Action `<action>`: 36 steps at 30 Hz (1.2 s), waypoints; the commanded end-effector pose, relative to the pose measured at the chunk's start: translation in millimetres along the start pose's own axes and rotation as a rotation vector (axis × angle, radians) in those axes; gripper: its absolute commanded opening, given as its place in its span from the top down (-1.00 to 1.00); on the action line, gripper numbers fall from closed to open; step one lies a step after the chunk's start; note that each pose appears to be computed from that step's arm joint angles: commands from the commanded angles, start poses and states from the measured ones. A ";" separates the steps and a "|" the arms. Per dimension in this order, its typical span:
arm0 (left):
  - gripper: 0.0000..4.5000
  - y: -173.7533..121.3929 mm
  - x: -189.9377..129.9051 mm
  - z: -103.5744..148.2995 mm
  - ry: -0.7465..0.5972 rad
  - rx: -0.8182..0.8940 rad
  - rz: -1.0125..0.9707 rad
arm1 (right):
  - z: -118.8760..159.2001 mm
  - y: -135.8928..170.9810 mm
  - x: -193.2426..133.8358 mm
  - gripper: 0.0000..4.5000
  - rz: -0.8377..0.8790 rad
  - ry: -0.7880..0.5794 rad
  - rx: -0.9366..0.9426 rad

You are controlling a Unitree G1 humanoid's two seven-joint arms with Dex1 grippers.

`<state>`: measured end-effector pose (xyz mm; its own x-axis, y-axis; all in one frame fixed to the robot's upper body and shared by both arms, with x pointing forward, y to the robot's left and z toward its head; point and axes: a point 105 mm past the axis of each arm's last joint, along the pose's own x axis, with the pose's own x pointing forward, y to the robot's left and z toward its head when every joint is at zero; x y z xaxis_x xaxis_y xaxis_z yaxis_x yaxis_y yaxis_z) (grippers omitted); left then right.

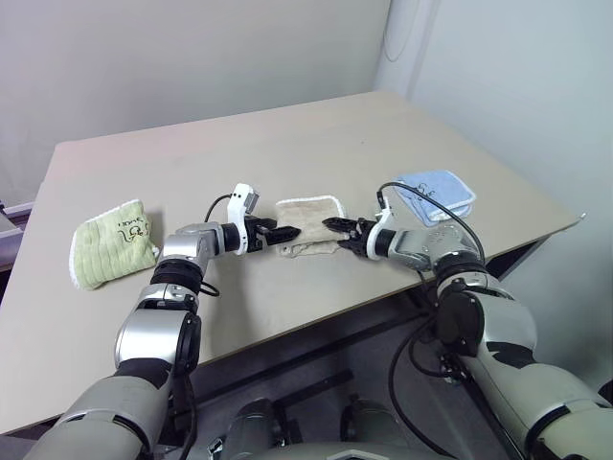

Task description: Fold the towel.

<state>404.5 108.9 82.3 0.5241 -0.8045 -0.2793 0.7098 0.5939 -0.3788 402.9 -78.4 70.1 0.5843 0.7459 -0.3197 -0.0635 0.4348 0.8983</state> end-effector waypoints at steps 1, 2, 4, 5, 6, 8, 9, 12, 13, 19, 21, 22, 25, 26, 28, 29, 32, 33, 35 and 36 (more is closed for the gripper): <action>-1.00 1.3 -1.4 9.6 -0.017 0.049 0.020 | -4.6 16.0 13.6 -0.38 0.019 0.023 -0.037; -1.00 1.7 -1.5 9.8 -0.018 0.052 0.024 | -6.0 16.2 15.3 -0.38 0.015 0.026 -0.040; -1.00 3.8 -2.9 9.9 -0.019 0.064 0.038 | -7.0 15.3 16.8 -0.21 0.008 0.025 -0.041; -1.00 5.4 -4.0 9.9 -0.019 0.069 0.047 | -5.8 12.6 16.9 -0.11 -0.007 0.013 -0.032; -1.00 6.4 -4.7 9.8 -0.020 0.072 0.053 | -4.9 10.5 16.9 0.02 -0.019 0.003 -0.024; -1.00 9.4 -7.0 9.7 -0.023 0.076 0.070 | -3.1 7.5 15.4 0.34 -0.029 -0.008 -0.020; -1.00 10.6 -7.6 9.7 -0.025 0.076 0.078 | -2.2 7.1 14.6 0.51 -0.028 -0.011 -0.020; -1.00 14.0 -9.7 10.1 -0.030 0.080 0.098 | 5.6 8.6 10.5 0.96 -0.014 -0.044 -0.003; -1.00 14.7 -10.0 10.8 -0.033 0.082 0.103 | 9.7 10.0 8.5 0.98 -0.005 -0.061 0.001; -1.00 16.6 -14.4 20.0 -0.076 0.063 0.103 | 56.8 56.3 -20.3 0.98 0.234 -0.258 -0.061; -1.00 19.5 -16.6 17.1 -0.063 0.074 0.117 | 78.3 71.2 -42.9 0.98 0.295 -0.394 -0.098; -1.00 20.3 -16.8 15.3 -0.057 0.076 0.121 | 89.0 76.7 -57.6 0.98 0.314 -0.470 -0.116; -1.00 19.4 -15.2 10.6 -0.048 0.077 0.116 | 113.8 85.8 -102.6 0.98 0.301 -0.708 -0.215; -1.00 18.7 -14.4 9.3 -0.046 0.077 0.112 | 118.9 87.3 -114.9 0.98 0.299 -0.769 -0.224; -1.00 16.5 -11.7 7.0 -0.042 0.076 0.102 | 131.3 84.1 -139.7 0.98 0.292 -0.890 -0.205; -1.00 15.6 -10.7 6.1 -0.041 0.074 0.098 | 136.7 77.7 -149.1 0.98 0.267 -0.933 -0.189; -1.00 14.1 -7.6 3.9 -0.041 0.077 0.095 | 153.8 49.0 -170.7 0.98 0.192 -1.058 -0.088; -1.00 13.8 -6.8 3.6 -0.042 0.077 0.095 | 157.4 40.9 -175.4 0.98 0.176 -1.088 -0.076; -1.00 13.4 -5.8 2.9 -0.043 0.078 0.096 | 161.9 20.8 -177.8 0.98 0.154 -1.106 -0.018; -1.00 13.5 -5.8 2.6 -0.045 0.078 0.097 | 164.0 10.9 -178.0 0.98 0.134 -1.114 0.007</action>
<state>408.4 120.9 70.5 0.5986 -0.7438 -0.2975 0.6731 0.6684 -0.3166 427.6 -284.6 178.7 0.9801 -0.0579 0.1898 -0.1526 0.3916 0.9074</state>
